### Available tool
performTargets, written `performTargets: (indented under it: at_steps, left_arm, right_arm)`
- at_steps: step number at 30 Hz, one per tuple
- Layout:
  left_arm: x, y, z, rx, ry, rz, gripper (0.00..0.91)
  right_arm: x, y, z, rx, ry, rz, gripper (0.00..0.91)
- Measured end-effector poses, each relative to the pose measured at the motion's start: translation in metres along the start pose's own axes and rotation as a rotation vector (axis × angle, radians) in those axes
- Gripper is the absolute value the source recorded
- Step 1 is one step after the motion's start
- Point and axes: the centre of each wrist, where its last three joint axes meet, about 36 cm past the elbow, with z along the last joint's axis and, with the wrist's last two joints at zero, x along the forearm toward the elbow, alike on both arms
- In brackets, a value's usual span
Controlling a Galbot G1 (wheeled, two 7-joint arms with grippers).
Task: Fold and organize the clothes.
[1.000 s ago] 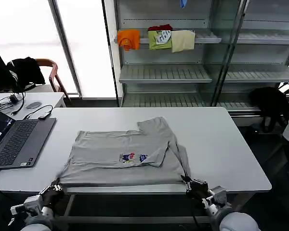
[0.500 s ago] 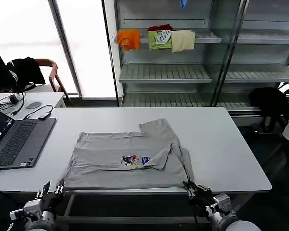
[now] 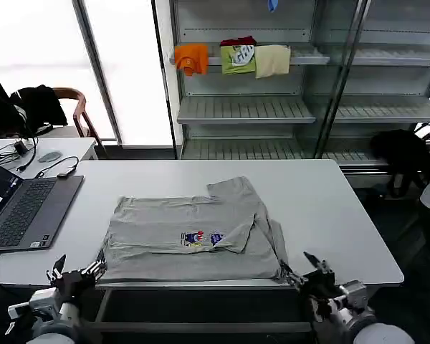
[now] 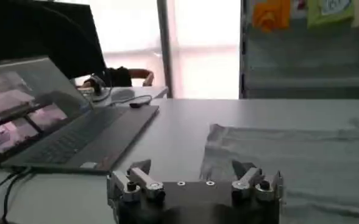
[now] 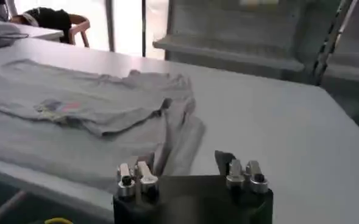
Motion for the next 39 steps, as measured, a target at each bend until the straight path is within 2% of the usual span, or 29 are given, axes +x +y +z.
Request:
performTargets:
  at_steps: [5,9,17,28,39]
  left_arm:
    - [-0.023,0.003,-0.015,0.01,-0.059,0.072,0.907]
    - [-0.048,0.006,-0.027,0.018,-0.09,0.138,0.907]
    - [-0.105,0.014,-0.048,0.044,-0.078,0.227,0.907]
    - [-0.178,0.023,-0.066,0.056,0.016,0.266,0.907]
    - [-0.235,0.019,-0.067,0.033,0.094,0.259,0.907]
  right_arm:
    - [-0.031,-0.017,-0.018,-0.009,-0.068,-0.008,0.907]
    - [-0.073,-0.028,-0.033,-0.033,-0.108,-0.01,0.907]
    - [-0.175,-0.031,-0.064,-0.076,-0.122,-0.039,0.907]
    - [-0.299,-0.014,-0.107,-0.066,-0.01,-0.074,0.907]
    - [-0.364,0.004,-0.128,-0.025,0.096,-0.072,0.907]
